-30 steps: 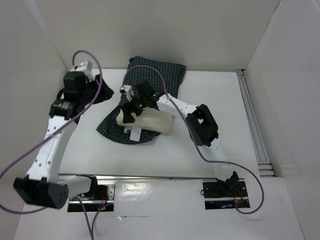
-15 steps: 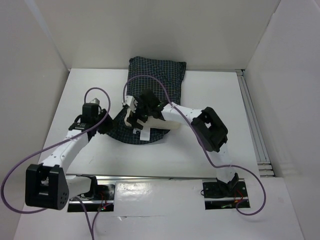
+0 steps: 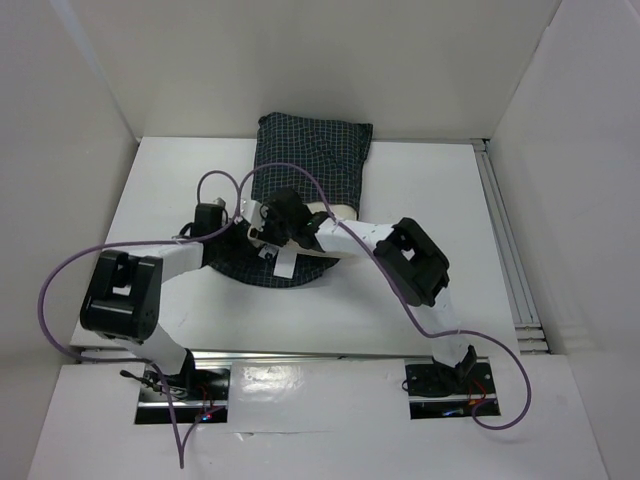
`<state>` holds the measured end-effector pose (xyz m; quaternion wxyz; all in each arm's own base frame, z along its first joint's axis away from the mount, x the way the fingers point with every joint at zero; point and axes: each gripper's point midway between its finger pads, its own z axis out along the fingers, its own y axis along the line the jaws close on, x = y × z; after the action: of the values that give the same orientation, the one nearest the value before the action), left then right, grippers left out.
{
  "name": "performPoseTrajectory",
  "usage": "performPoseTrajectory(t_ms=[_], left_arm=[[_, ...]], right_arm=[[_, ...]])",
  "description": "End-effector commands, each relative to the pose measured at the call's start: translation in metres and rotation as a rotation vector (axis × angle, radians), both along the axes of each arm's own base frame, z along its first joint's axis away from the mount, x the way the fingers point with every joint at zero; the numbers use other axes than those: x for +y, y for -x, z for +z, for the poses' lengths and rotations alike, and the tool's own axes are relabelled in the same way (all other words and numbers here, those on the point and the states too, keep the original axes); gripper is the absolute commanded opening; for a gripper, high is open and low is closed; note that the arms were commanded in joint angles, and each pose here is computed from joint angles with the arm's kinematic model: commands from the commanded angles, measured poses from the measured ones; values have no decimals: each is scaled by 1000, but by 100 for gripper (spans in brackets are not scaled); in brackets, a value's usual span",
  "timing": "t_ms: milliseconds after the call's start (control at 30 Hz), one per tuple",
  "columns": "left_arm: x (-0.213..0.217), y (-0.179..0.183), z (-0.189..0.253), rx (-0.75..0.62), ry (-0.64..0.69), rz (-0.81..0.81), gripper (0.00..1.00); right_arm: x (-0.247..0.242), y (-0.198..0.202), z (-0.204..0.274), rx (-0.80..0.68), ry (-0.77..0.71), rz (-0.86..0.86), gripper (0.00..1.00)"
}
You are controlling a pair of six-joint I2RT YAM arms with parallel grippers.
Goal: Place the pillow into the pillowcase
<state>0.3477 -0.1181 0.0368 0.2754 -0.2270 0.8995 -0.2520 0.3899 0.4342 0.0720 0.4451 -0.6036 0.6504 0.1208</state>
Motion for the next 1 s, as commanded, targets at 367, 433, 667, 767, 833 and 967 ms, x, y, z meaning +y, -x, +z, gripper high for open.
performPoseTrajectory(t_ms=[367, 433, 667, 767, 833, 967], left_arm=[[-12, -43, 7, -27, -4, 60, 52], [-10, -47, 11, -29, -16, 72, 56], [-10, -61, 22, -71, -26, 101, 44], [-20, -70, 28, -84, -10, 65, 0], [-24, -69, 30, -85, -16, 49, 0], [-14, -55, 63, -147, -67, 62, 0]], right_arm=[[-16, -43, 20, 57, -129, -168, 0], [-16, -40, 23, 69, -136, -166, 0], [-18, -35, 28, 86, -129, -155, 0], [-17, -35, 24, 98, -126, -161, 0], [-18, -37, 8, 121, -94, -172, 0], [-19, -48, -22, 154, -42, -244, 0]])
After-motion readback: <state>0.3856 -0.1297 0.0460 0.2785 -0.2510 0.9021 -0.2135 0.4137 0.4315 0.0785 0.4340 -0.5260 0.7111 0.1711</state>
